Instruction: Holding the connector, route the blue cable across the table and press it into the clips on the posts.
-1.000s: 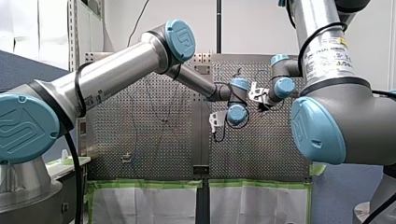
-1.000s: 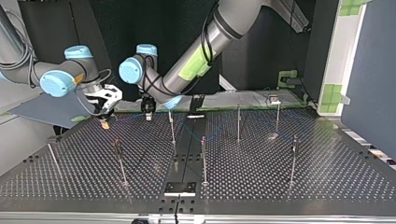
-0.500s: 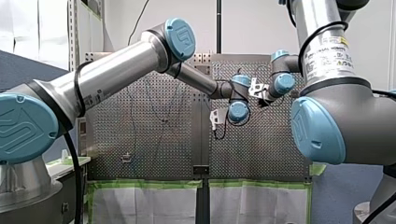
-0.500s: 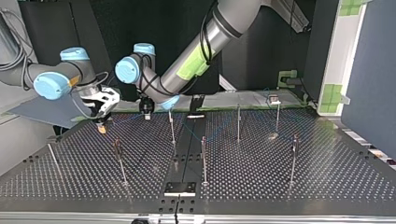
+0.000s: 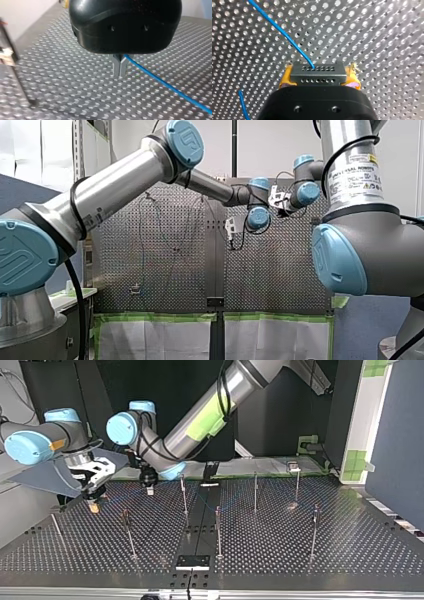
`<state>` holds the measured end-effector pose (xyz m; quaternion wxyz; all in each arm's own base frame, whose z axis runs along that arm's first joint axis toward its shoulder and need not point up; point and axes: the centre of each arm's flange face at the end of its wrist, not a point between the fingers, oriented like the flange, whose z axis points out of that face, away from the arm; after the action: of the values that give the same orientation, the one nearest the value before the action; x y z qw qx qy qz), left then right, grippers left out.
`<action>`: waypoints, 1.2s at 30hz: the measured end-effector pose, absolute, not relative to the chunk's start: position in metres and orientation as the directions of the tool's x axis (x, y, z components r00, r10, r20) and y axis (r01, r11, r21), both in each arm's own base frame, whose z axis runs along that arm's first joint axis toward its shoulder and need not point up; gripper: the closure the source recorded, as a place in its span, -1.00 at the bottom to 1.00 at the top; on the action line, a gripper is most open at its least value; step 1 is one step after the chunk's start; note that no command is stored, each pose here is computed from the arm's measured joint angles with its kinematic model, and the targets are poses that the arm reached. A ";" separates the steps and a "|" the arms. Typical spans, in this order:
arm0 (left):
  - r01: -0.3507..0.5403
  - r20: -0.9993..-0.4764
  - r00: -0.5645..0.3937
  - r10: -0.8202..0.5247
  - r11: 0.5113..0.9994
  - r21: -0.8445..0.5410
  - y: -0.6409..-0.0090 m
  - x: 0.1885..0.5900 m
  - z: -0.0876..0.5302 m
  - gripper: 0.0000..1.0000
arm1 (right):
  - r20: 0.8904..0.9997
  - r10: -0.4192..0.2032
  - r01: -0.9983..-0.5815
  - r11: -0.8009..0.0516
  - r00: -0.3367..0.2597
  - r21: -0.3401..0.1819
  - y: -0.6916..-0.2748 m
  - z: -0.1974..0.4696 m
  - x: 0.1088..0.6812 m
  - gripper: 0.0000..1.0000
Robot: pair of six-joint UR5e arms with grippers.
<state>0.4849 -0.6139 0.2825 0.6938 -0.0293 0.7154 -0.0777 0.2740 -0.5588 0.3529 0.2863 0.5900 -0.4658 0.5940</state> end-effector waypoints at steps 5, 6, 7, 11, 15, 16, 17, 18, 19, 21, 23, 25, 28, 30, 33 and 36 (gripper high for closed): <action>0.063 -0.987 -0.026 -0.157 0.985 -0.159 -0.616 0.475 0.297 1.00 | 0.969 -0.204 -0.890 -0.403 -0.142 -0.215 -0.558 0.358 0.273 1.00; 0.064 -0.987 -0.026 -0.159 0.985 -0.160 -0.616 0.473 0.300 1.00 | 0.969 -0.203 -0.889 -0.403 -0.142 -0.215 -0.558 0.359 0.272 1.00; 0.066 -0.987 -0.025 -0.160 0.985 -0.162 -0.617 0.471 0.302 1.00 | 0.969 -0.202 -0.889 -0.404 -0.142 -0.215 -0.558 0.360 0.272 1.00; 0.077 -0.985 -0.020 -0.171 0.982 -0.172 -0.620 0.462 0.315 1.00 | 0.970 -0.195 -0.888 -0.407 -0.144 -0.214 -0.556 0.367 0.272 1.00; 0.066 -0.984 -0.018 -0.180 0.981 -0.181 -0.620 0.454 0.324 1.00 | 0.972 -0.186 -0.883 -0.419 -0.147 -0.213 -0.553 0.378 0.273 1.00; 0.062 -0.983 -0.017 -0.181 0.981 -0.182 -0.619 0.453 0.326 1.00 | 0.972 -0.183 -0.881 -0.422 -0.148 -0.214 -0.552 0.381 0.273 1.00; 0.058 -0.983 -0.015 -0.184 0.981 -0.185 -0.619 0.451 0.330 1.00 | 0.972 -0.181 -0.880 -0.424 -0.149 -0.214 -0.552 0.384 0.273 1.00; 0.055 -0.982 -0.013 -0.186 0.981 -0.186 -0.618 0.450 0.333 1.00 | 0.972 -0.180 -0.879 -0.425 -0.150 -0.214 -0.551 0.386 0.273 1.00; 0.053 -0.982 -0.012 -0.188 0.981 -0.188 -0.618 0.449 0.335 1.00 | 0.972 -0.178 -0.879 -0.427 -0.151 -0.214 -0.550 0.389 0.273 1.00; 0.047 -0.981 -0.008 -0.192 0.980 -0.193 -0.616 0.445 0.341 1.00 | 0.972 -0.178 -0.877 -0.429 -0.151 -0.215 -0.549 0.392 0.273 1.00; 0.039 -0.980 -0.004 -0.197 0.980 -0.197 -0.615 0.443 0.347 1.00 | 0.972 -0.177 -0.876 -0.433 -0.151 -0.215 -0.548 0.394 0.275 1.00; 0.032 -0.980 0.000 -0.201 0.979 -0.200 -0.615 0.440 0.351 1.00 | 0.972 -0.178 -0.873 -0.437 -0.151 -0.215 -0.546 0.396 0.276 1.00; 0.026 -0.979 0.004 -0.204 0.979 -0.204 -0.614 0.439 0.354 1.00 | 0.973 -0.177 -0.870 -0.444 -0.150 -0.215 -0.545 0.400 0.277 1.00; 0.024 -0.979 0.005 -0.205 0.979 -0.205 -0.614 0.439 0.355 1.00 | 0.973 -0.175 -0.867 -0.450 -0.151 -0.215 -0.545 0.403 0.278 1.00; 0.020 -0.979 0.008 -0.206 0.978 -0.206 -0.613 0.440 0.355 1.00 | 0.974 -0.170 -0.862 -0.460 -0.151 -0.214 -0.545 0.409 0.280 1.00; 0.017 -0.978 0.011 -0.209 0.978 -0.209 -0.611 0.443 0.357 1.00 | 0.975 -0.163 -0.858 -0.468 -0.152 -0.212 -0.544 0.421 0.282 1.00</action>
<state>0.4426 -0.6111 0.3571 0.7078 -0.0687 0.6985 -0.0797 0.2822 -0.5440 0.4210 0.2790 0.5885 -0.4339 0.6225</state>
